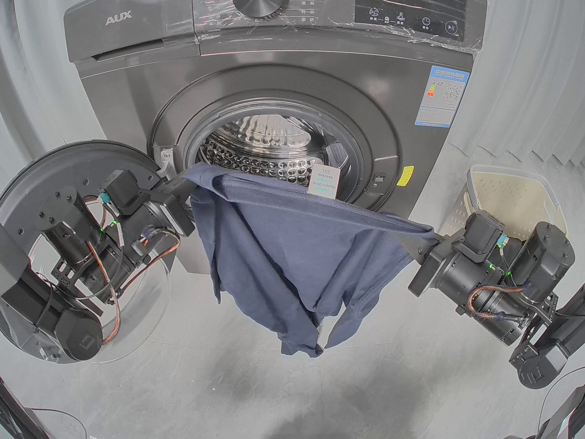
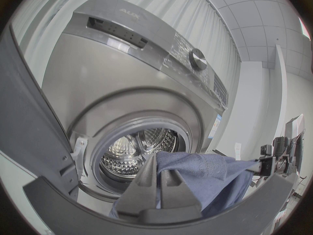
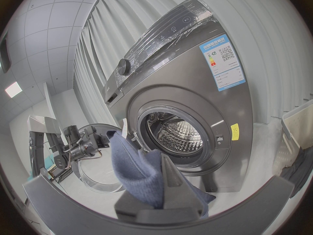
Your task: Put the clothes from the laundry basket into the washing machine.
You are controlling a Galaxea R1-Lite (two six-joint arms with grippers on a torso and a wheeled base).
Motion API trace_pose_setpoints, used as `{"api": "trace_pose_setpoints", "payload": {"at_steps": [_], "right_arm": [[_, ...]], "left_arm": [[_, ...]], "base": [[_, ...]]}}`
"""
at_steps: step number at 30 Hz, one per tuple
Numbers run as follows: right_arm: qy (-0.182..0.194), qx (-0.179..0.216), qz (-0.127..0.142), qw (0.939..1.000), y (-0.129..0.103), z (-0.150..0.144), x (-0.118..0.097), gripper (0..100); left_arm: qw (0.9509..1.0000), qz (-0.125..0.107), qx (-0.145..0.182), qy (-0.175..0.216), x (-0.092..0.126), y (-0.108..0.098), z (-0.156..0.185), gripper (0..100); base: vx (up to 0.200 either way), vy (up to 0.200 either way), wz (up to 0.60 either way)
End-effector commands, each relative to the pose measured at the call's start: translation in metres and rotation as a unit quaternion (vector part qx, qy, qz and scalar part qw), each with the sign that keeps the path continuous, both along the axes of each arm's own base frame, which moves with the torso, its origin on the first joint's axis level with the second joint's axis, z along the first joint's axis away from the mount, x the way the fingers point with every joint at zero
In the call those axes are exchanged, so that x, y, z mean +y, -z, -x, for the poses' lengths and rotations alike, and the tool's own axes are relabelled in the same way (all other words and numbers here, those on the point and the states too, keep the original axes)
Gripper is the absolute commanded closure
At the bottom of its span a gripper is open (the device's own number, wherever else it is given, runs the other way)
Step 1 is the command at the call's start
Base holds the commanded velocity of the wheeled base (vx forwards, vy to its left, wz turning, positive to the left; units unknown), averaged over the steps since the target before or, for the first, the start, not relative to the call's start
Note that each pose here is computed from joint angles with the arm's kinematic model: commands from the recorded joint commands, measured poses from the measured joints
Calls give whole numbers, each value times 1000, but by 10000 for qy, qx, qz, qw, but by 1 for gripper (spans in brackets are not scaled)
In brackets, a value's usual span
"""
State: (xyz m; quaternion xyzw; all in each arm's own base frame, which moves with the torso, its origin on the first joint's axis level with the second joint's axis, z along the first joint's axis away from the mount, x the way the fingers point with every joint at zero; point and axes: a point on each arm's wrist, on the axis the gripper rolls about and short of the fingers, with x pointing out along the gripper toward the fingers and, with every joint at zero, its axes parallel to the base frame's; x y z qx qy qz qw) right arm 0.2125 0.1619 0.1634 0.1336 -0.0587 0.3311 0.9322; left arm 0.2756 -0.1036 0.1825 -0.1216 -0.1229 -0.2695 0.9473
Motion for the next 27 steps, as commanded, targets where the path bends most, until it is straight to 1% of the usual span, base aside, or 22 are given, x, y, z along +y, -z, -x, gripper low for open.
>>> {"api": "trace_pose_setpoints", "payload": {"at_steps": [1,4,8,11,14,15,17,20,22,24,27], "right_arm": [[211,1,37,9998,3,-10,-3,100],[309,-166,-59,9994,-5,-17,-4,100],[215,-88,-10,9997,-1,-14,-1,100],[182,-174,2,9997,-3,-14,2,100],[216,-187,58,9996,-2,-15,1,100],[224,-175,67,9996,-1,-15,1,100],[256,-178,72,9995,-1,-18,1,100],[273,-287,-13,9992,-7,-21,3,100],[393,-311,-66,9987,-9,-21,3,100],[490,-294,-86,9983,-9,-21,3,100],[495,-255,-74,9984,-8,-19,3,100]], "left_arm": [[9992,149,-376,-74,10,-23,10,100],[9991,156,-389,-28,8,-24,12,100],[9991,161,-388,18,5,-24,12,100],[9993,132,-354,-4,5,-22,14,100],[9986,184,-500,-45,6,-29,16,100],[9980,213,-596,-31,8,-35,21,100],[9974,231,-679,5,9,-40,25,100],[9973,222,-700,24,9,-40,25,100],[9975,212,-679,39,8,-39,24,100],[9976,202,-658,46,8,-38,24,100],[9978,207,-629,52,7,-37,23,100]], "base": [[0,0,0],[0,0,0],[0,0,0],[0,0,0],[0,0,0],[0,0,0],[0,0,0],[0,0,0],[0,0,0],[0,0,0],[0,0,0]]}}
